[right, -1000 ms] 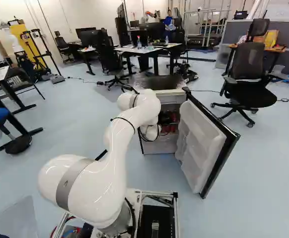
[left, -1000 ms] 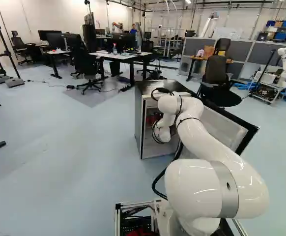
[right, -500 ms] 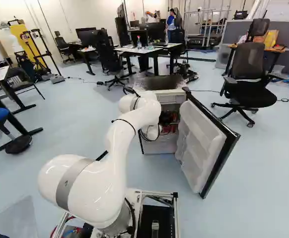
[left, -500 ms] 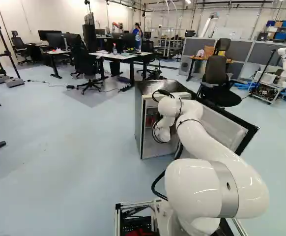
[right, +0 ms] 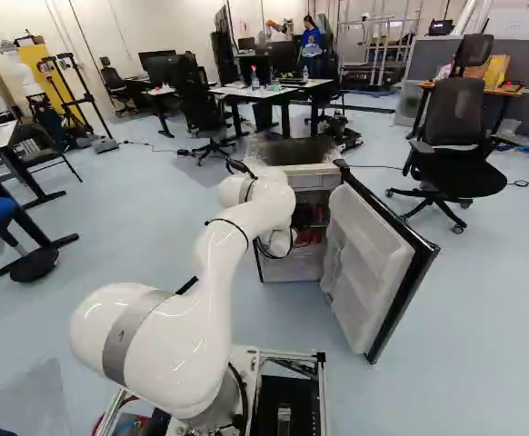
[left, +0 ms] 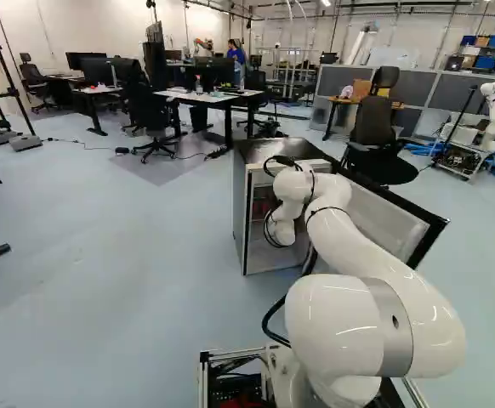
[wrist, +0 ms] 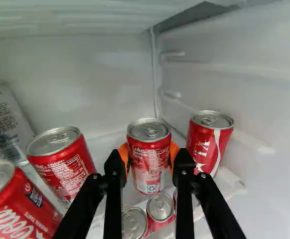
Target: Grab a drink from the fridge
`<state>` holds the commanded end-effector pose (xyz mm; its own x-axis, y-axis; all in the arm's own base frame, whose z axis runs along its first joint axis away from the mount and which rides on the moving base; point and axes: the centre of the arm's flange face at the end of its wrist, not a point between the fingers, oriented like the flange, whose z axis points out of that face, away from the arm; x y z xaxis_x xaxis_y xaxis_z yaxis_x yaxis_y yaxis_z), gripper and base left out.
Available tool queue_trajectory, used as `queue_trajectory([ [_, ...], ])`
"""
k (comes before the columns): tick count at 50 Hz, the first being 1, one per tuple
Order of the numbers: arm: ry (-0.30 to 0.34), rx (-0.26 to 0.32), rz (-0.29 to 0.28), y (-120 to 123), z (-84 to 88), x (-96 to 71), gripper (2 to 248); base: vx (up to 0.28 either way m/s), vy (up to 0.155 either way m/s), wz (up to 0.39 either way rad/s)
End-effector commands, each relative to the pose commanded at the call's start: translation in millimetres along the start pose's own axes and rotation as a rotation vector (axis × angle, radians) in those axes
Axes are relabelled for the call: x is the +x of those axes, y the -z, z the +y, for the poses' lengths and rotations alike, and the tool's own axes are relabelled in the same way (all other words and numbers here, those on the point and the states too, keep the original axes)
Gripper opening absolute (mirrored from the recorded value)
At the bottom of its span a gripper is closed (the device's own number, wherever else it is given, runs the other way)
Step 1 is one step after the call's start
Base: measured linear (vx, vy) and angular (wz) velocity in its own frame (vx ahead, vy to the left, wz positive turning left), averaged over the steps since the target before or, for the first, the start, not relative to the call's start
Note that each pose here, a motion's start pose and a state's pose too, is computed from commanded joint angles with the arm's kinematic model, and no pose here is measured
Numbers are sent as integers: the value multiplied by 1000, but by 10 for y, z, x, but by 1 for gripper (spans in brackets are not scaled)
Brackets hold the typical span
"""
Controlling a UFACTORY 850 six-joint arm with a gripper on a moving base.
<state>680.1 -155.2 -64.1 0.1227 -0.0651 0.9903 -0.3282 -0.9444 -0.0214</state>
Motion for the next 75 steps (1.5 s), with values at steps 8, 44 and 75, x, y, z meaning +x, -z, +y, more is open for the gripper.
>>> queue_trajectory([
  [8, 0, 0, 0, 0, 0, 0, 99, 0, 0, 0],
  [44, 2, -4, -22, 126, 27, 277, 99, 0, 0, 0],
  [75, 10, -16, -98, 491, 124, 387, 99, 0, 0, 0],
])
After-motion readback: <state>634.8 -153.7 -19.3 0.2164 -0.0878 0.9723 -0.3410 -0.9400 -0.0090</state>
